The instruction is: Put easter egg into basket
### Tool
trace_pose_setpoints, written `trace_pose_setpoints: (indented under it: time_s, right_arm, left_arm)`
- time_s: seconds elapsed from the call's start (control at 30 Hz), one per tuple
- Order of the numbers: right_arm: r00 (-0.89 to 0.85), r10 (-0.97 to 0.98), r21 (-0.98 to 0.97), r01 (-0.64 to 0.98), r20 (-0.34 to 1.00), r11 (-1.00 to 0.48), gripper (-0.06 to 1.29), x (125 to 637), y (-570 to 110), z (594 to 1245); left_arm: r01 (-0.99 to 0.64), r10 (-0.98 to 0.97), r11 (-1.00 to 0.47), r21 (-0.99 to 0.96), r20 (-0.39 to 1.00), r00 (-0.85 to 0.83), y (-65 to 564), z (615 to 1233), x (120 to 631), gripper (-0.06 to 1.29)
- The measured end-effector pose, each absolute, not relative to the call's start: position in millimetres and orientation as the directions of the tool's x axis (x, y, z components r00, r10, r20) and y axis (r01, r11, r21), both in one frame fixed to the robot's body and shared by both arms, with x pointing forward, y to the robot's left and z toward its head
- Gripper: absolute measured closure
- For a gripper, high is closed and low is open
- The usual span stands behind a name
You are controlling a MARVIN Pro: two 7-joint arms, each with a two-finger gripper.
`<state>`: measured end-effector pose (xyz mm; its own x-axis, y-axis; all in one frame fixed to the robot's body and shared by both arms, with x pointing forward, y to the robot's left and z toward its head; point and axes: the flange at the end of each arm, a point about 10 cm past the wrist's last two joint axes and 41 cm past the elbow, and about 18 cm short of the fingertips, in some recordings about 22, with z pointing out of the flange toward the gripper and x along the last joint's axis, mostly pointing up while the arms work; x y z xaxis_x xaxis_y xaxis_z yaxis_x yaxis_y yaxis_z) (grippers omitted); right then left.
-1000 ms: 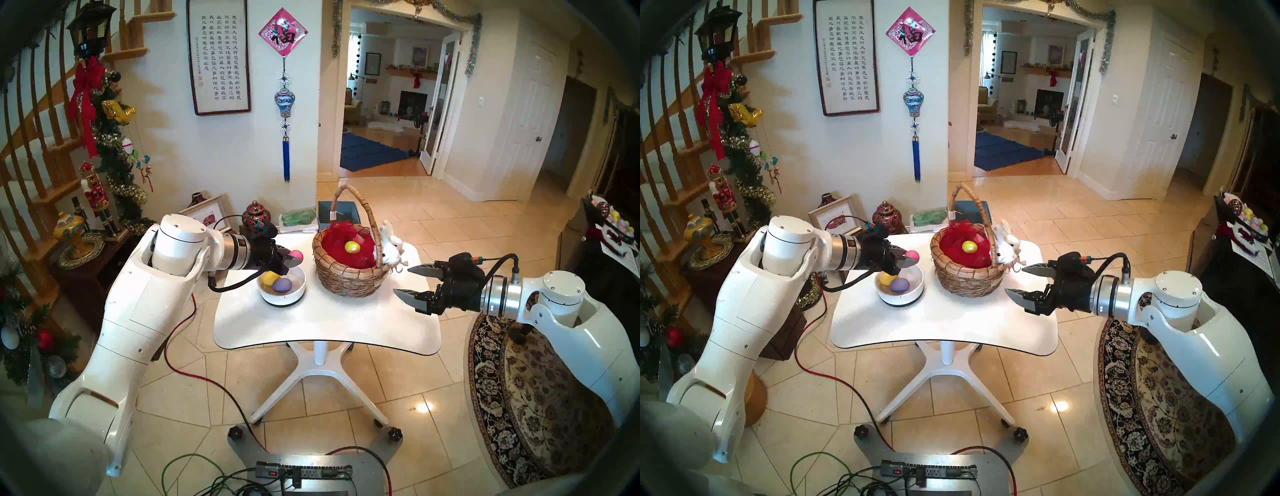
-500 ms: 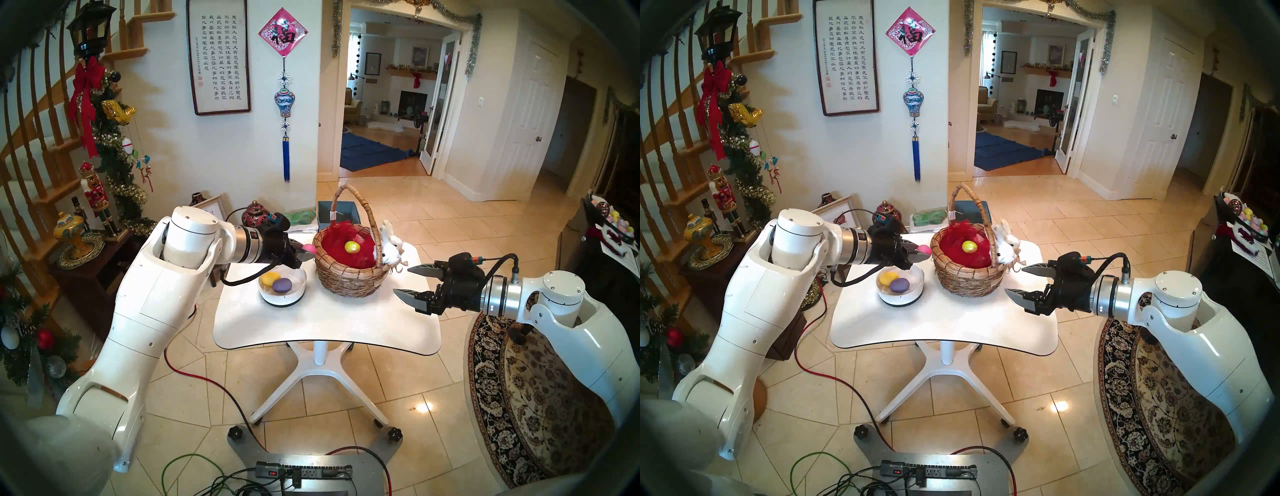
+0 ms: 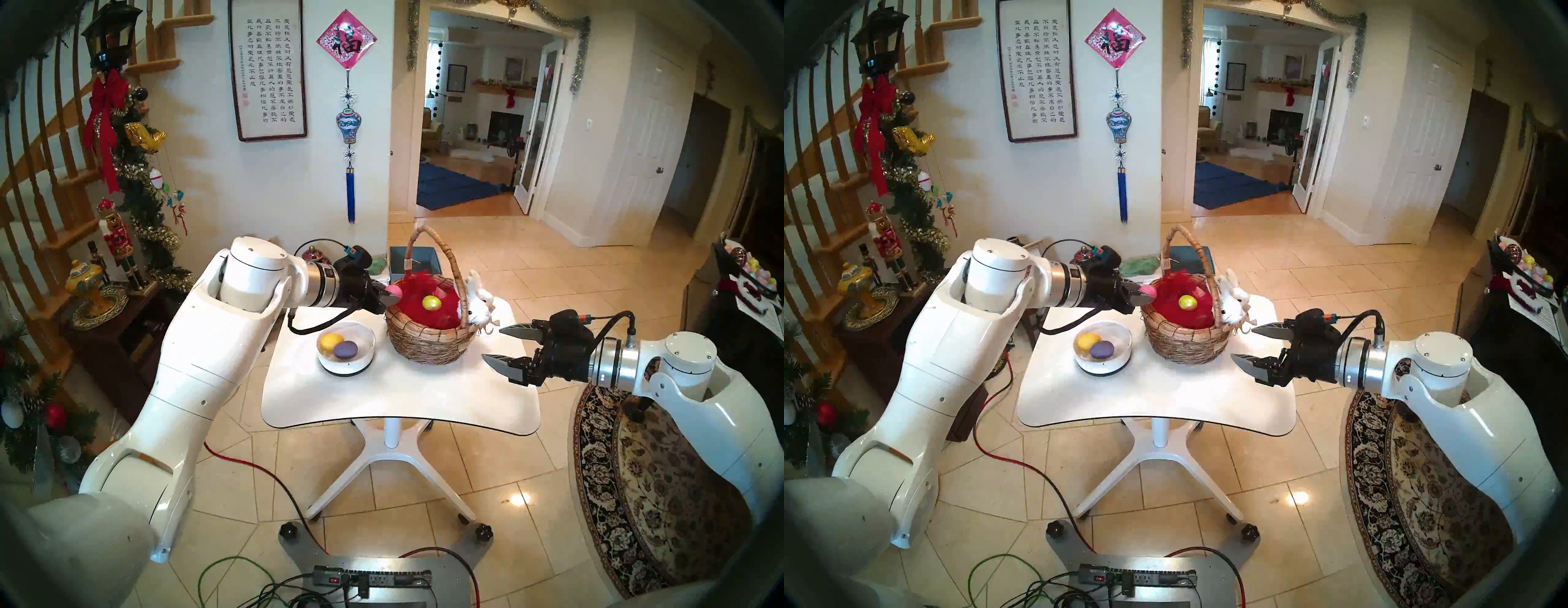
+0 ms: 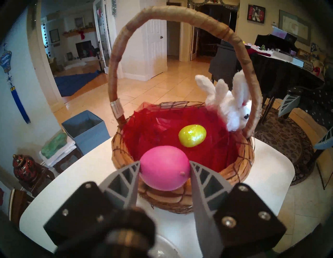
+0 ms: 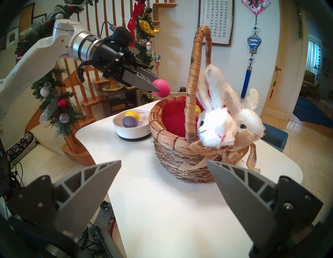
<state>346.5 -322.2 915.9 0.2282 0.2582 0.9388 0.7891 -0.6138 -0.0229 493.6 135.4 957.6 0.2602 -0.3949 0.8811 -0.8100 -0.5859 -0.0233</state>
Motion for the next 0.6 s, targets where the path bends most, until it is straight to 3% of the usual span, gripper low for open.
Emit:
trace_pose_setpoints:
  time_s: [0.6]
  right_arm:
    - [0.228,0.258,-0.023,0.789,0.939,-0.614,-0.01,347,-322,916]
  left_arm:
    - [-0.815,-0.458,-0.575,-0.068,0.853,0.251,90,942,526,0.69]
